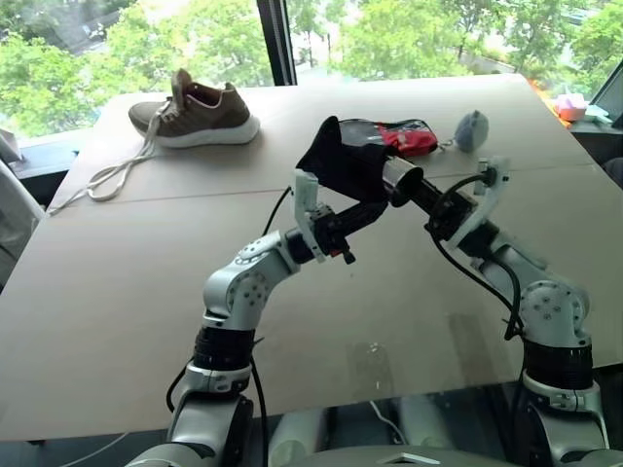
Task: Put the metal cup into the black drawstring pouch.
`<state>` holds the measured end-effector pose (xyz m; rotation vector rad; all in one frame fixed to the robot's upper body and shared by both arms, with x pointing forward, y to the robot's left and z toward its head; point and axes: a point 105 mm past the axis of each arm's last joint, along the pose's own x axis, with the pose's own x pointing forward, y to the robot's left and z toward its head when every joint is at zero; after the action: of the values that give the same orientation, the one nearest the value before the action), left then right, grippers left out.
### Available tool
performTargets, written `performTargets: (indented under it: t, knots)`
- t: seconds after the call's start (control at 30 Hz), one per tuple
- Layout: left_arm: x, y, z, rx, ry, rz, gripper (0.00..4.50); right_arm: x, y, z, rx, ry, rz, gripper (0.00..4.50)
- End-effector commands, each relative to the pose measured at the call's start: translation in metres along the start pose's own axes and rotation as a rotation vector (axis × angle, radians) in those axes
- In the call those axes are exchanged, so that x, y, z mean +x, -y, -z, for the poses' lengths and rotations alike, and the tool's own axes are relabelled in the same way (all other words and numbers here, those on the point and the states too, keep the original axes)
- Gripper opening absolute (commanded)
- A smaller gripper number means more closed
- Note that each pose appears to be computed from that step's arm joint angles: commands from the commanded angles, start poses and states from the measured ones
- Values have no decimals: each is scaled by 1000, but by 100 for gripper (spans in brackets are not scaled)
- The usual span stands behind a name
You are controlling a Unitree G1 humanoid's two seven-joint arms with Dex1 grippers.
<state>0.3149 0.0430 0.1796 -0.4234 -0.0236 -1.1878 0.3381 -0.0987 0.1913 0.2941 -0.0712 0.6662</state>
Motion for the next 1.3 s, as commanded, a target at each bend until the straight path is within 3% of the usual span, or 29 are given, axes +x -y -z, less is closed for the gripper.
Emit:
performTargets:
  t: [0.03,0.1,0.2,0.27,0.33,0.4,0.47,0.53,0.6,0.8,0.93,1.0,1.07,1.17,1.3]
  knots:
    - [2,12,-5,20,13,48,0,5,18,-10,-440,47,114,8]
    - [2,13,-2,15,10,49,0,7,27,-16,-766,63,149,8]
    - [3,17,-1,8,9,57,0,12,19,-26,-1339,99,66,8]
    - [3,17,-1,9,10,57,0,14,14,-26,-1602,124,-4,8]
    - [3,17,-2,8,14,56,0,16,14,-27,-1673,143,-12,8]
    - [3,17,-2,7,16,54,0,19,17,-28,-1505,146,31,8]
    - [3,17,-2,6,18,53,0,20,26,-32,-1124,164,148,8]
    - [3,17,-2,5,19,49,0,20,34,-29,-495,184,215,8]
    - [2,17,-1,5,20,47,0,20,26,-23,-90,183,154,8]
    - [4,17,-1,8,20,53,0,18,16,-18,558,160,104,8]
    - [5,17,-3,14,20,57,0,16,10,-32,813,189,44,8]
    - [7,16,-3,15,18,62,0,17,7,-37,631,153,54,8]
    - [9,18,-4,23,13,77,0,20,6,-31,223,78,112,8]
    - [18,25,-16,10,44,120,0,22,18,-20,-546,12,163,8]
    - [27,35,-31,-18,90,172,0,20,22,-19,-1120,37,119,8]
